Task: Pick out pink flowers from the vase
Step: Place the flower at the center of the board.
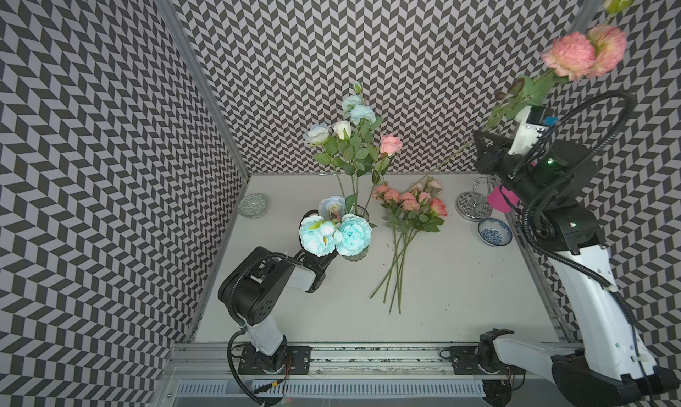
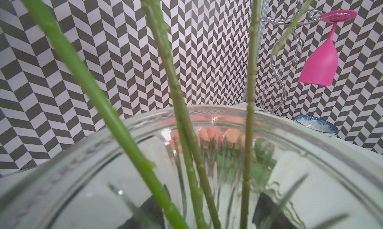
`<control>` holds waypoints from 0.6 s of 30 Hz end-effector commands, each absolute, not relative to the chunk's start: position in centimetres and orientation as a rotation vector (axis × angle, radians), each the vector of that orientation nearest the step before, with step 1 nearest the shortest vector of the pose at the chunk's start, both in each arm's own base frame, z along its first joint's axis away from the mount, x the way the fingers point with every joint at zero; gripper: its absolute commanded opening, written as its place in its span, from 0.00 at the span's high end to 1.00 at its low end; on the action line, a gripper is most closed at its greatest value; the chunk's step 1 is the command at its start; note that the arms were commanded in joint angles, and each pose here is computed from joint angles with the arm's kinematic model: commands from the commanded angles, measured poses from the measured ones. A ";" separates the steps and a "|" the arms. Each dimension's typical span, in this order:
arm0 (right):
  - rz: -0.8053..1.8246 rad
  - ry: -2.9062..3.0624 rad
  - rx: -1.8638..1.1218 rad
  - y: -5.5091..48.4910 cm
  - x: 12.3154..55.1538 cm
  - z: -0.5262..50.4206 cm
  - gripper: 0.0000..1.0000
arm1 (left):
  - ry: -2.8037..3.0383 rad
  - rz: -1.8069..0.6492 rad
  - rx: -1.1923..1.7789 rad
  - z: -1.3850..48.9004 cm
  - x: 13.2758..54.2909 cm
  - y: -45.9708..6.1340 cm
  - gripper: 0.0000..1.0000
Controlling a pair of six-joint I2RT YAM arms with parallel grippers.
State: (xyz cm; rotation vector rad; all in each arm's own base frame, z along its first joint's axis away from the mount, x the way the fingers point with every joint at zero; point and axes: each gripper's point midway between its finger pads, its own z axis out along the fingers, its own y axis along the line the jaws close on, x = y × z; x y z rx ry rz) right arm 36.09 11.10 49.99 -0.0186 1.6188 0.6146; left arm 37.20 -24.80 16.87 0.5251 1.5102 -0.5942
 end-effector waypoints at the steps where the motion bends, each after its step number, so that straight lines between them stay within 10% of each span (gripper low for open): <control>1: 0.894 1.863 -0.071 15.5 37.0 41.5 1.00 | 1.722 -0.598 0.520 11.2 36.6 -24.0 1.00; 18: 1.128 2.338 -0.009 21.4 37.1 18.9 0.98 | 1.725 -0.592 0.520 11.2 36.7 -24.0 1.00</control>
